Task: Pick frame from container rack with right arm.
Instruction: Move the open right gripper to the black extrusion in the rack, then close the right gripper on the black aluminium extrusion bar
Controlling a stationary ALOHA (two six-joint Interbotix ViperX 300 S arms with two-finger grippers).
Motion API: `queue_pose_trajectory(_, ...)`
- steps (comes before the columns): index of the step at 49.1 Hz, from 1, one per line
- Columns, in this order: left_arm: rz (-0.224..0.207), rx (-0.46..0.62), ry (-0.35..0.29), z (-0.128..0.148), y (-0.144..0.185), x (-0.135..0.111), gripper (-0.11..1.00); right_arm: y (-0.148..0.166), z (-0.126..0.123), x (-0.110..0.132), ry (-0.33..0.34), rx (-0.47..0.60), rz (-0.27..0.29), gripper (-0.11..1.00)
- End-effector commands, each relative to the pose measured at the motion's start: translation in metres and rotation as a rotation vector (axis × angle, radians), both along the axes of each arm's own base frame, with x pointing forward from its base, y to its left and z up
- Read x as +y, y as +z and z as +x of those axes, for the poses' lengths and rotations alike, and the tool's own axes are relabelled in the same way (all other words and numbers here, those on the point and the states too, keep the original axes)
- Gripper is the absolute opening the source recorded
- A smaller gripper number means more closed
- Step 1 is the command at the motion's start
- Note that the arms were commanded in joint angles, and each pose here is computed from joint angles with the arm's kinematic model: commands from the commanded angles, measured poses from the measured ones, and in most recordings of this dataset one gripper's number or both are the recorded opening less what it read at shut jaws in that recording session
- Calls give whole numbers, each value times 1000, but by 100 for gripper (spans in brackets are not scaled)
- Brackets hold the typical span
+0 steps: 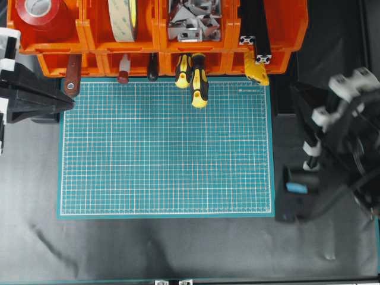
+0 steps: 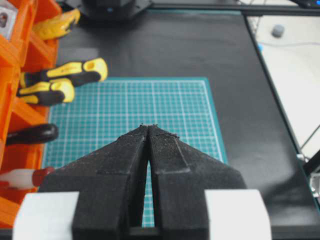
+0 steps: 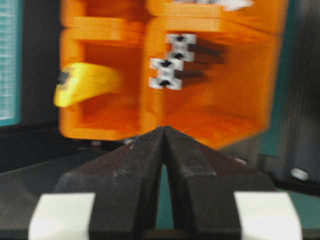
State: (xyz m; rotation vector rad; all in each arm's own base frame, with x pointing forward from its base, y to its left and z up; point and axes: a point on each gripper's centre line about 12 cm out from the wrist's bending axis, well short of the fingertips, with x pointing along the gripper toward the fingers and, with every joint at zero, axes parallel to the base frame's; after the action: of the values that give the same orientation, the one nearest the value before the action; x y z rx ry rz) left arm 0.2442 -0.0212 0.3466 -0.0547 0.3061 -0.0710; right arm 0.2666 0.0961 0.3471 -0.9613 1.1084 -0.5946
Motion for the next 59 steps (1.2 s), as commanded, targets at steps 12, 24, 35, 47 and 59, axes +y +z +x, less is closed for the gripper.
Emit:
queue_pose_trajectory(12,-3,-28,-10,4,10,-3,0,-11,-3,11,-32,40,-109,3)
queue_pose_trajectory(24,-3,-34,-26,2,11,-7,0,-26,7,16,-34,65,-169,38)
queue_pose_trajectory(35,-3,-34,-26,3,11,-7,0,-31,16,11,-55,24,-241,82)
queue_pose_trajectory(47,-3,-32,-26,3,11,-7,0,-36,26,-8,-67,-23,-301,81)
queue_pose_trajectory(59,-2,-34,-26,2,11,-7,0,-42,38,-26,-62,-29,-312,81)
